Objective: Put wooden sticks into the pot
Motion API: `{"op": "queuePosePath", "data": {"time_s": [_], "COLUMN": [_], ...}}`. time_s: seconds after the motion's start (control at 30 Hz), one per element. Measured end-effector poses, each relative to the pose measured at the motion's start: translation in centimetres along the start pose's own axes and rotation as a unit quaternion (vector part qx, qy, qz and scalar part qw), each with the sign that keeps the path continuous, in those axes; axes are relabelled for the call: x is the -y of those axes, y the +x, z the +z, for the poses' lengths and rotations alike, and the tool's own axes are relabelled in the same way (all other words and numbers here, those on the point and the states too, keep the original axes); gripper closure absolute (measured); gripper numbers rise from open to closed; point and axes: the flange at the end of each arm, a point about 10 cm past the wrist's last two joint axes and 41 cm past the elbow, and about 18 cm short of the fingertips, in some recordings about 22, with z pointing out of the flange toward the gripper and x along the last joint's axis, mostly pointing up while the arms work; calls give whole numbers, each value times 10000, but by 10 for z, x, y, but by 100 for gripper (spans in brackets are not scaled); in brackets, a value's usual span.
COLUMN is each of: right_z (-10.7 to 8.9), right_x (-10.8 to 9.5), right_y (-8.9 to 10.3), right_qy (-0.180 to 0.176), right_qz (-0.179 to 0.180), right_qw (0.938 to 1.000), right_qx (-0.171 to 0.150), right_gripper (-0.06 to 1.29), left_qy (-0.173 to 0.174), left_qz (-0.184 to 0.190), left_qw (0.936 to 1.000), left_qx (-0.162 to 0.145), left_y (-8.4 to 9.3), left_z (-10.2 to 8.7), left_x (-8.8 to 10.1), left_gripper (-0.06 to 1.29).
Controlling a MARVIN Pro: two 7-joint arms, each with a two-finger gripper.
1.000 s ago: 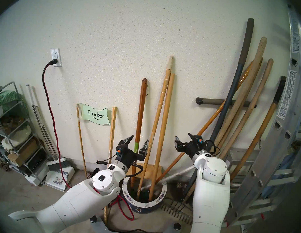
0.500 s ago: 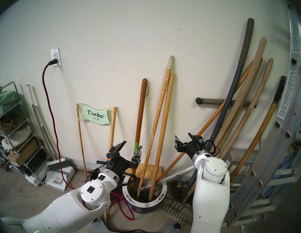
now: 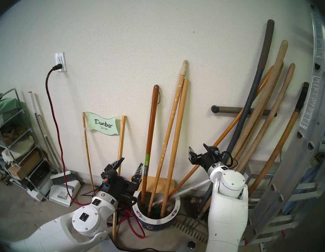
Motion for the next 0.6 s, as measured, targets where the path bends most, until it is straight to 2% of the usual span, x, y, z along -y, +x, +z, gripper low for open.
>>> {"op": "queuePosePath", "data": {"time_s": [0.3, 0.6], "right_z": [0, 0], "right_x": [0, 0], "right_y": [0, 0], "right_qy": [0, 0], "right_qz": [0, -1], "right_qw": [10000, 10000], "right_qx": [-1, -1], "right_gripper": [1, 1], "left_qy": [388, 824], "left_qz": [224, 510], "left_qw": [9985, 9926], "left_qx": [301, 729], "left_y": [17, 38], "left_z": [-29, -55], "left_x": [3, 3], "left_gripper": [0, 0]}}
